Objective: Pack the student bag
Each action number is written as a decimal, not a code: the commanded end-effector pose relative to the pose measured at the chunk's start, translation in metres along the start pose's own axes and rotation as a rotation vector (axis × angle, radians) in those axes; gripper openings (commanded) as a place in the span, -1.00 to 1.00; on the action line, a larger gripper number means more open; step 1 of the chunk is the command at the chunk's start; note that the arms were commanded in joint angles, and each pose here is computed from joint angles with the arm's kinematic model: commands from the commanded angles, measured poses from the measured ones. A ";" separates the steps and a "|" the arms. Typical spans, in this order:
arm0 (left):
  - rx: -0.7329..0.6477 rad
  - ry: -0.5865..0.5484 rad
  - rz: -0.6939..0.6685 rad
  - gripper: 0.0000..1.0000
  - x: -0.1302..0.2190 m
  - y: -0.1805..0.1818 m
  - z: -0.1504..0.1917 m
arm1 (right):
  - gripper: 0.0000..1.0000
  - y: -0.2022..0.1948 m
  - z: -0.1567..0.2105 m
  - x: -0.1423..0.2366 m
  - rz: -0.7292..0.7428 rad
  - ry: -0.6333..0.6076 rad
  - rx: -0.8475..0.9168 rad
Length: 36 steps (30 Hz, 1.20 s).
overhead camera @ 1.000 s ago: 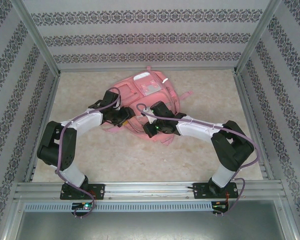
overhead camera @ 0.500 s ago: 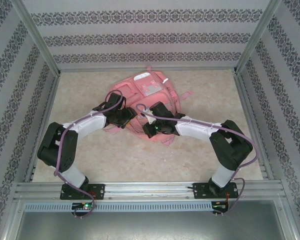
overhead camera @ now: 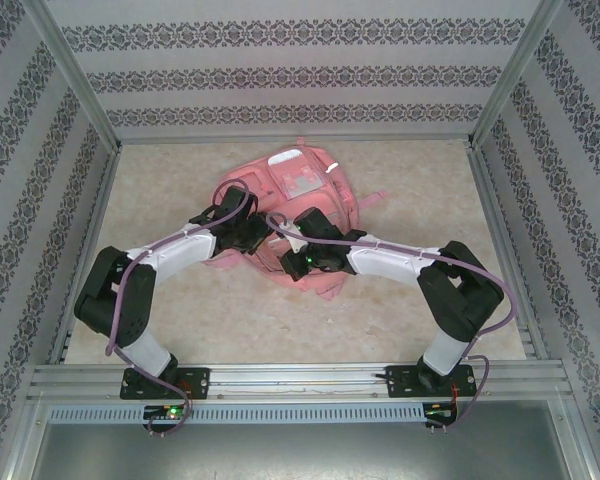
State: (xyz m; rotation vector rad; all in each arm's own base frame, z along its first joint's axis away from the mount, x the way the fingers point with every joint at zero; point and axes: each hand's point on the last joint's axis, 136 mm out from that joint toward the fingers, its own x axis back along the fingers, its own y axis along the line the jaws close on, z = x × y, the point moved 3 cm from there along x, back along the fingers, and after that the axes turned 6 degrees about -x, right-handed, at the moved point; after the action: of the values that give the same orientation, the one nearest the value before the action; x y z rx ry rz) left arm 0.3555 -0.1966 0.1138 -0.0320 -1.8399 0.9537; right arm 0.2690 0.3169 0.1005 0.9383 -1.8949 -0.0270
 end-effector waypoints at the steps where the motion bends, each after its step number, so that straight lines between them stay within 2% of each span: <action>1: -0.005 0.003 -0.015 -0.15 -0.012 0.000 0.008 | -1.00 0.009 0.005 -0.001 -0.034 0.022 -0.005; 3: -0.016 0.000 -0.020 -0.47 -0.013 0.002 0.007 | -1.00 0.004 0.005 0.001 0.001 0.017 -0.012; 4: -0.030 -0.002 -0.014 -0.55 -0.012 0.002 0.007 | -1.00 0.002 0.007 0.002 0.018 0.017 -0.014; 5: -0.047 0.001 -0.017 -0.52 -0.011 0.002 0.007 | -1.00 -0.001 0.007 0.004 0.032 0.014 -0.017; 7: -0.080 0.024 -0.037 -0.12 -0.009 0.002 0.009 | -1.00 -0.003 0.010 0.006 0.042 0.013 -0.021; 10: -0.091 0.060 -0.052 -0.01 -0.006 0.004 0.015 | -1.00 -0.004 0.012 0.007 0.038 0.015 -0.026; 18: -0.064 0.045 -0.064 0.01 -0.010 0.003 0.026 | -1.00 0.004 0.003 0.006 0.010 -0.001 -0.030; 25: -0.004 -0.073 -0.132 0.07 0.010 0.021 0.030 | -1.00 0.002 0.003 0.011 0.031 -0.016 -0.015; 28: -0.010 -0.110 -0.130 0.07 0.018 0.018 0.024 | -1.00 0.001 0.006 0.012 0.033 -0.015 -0.012; 32: 0.001 -0.089 -0.085 0.07 0.014 0.008 0.025 | -1.00 0.005 0.007 0.012 0.007 -0.008 -0.011; 36: 0.019 -0.050 -0.047 -0.09 -0.003 0.002 0.028 | -1.00 0.011 0.003 0.012 -0.013 -0.016 -0.005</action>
State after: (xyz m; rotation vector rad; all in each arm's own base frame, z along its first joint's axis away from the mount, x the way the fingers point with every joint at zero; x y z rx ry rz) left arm 0.3278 -0.2016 0.1073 0.0622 -1.8988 0.8914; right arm 0.2673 0.3072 0.1007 0.8796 -1.9171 -0.0276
